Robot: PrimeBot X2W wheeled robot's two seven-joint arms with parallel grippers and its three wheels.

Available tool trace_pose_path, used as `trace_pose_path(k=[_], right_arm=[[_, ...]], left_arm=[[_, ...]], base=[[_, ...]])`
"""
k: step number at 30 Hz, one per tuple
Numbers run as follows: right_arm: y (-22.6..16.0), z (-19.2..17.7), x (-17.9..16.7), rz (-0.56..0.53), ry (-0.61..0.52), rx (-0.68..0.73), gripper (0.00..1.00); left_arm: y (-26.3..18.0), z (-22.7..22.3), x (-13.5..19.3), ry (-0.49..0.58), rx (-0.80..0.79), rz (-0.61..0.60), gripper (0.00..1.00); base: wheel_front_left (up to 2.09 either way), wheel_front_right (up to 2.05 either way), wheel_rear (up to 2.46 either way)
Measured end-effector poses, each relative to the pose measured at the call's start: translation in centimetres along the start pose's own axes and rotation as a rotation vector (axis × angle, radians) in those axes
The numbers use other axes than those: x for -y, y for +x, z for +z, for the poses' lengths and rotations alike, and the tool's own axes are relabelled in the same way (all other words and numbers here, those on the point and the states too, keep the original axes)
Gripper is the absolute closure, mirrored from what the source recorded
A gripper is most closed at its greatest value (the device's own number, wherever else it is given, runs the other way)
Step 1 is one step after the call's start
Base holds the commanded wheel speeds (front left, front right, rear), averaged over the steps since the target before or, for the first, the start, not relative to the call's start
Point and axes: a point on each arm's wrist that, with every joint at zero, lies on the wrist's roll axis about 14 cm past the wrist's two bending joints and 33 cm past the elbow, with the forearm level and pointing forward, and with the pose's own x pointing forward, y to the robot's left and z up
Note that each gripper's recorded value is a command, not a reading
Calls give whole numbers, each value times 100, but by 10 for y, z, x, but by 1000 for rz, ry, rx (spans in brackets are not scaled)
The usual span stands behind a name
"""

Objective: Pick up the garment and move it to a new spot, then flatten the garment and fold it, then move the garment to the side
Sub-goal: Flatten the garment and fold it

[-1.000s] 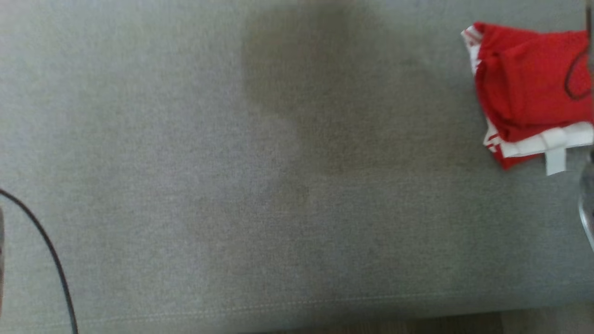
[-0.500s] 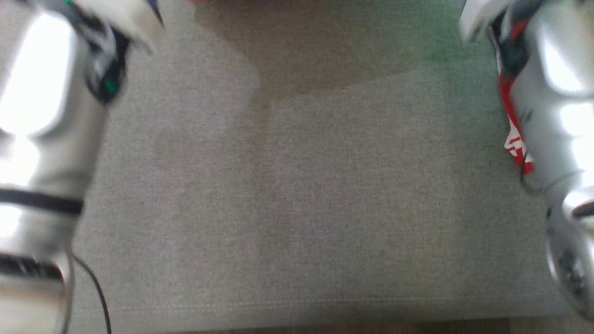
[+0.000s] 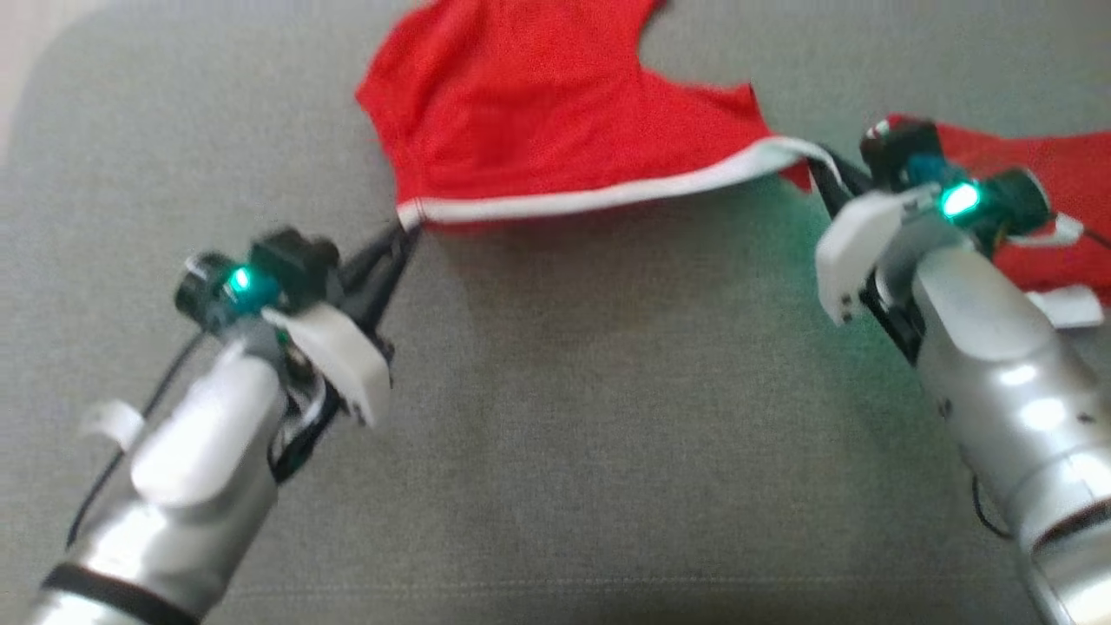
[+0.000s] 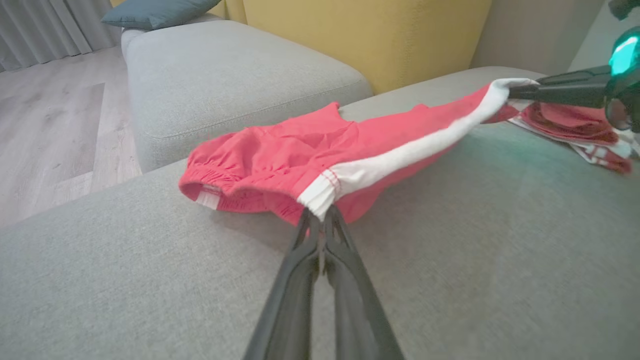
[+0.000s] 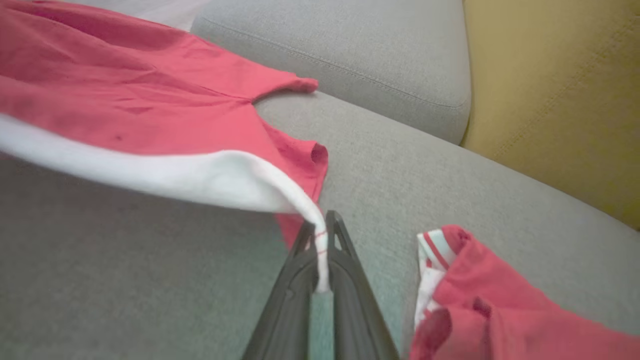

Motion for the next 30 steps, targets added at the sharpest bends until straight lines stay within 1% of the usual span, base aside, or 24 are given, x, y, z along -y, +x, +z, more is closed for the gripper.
trace_pose_path(k=[8,17,22,26,28,30], right_arm=[[-40,-20,-2,25,2,-64,100],[-89,-42,-6,80,20,-122,100],[-118,-53,-11,113,30,-151,100],[-141,-61,-14,143,16,-177,100],[-149,-64,-12,145,21,-191,100],[-154,-63,-11,148,27,-190,100]], left_arm=[[-32,4,31,16,15,-52,100],[-64,5,72,-6,37,-101,100],[-85,4,95,-24,26,-126,100],[-100,2,120,-51,7,-168,100],[-106,3,127,-65,1,-176,100],[-110,6,126,-95,7,-162,100]], base=[[0,0,0],[0,0,0],[0,0,0],[0,0,0],[0,0,0],[0,0,0]])
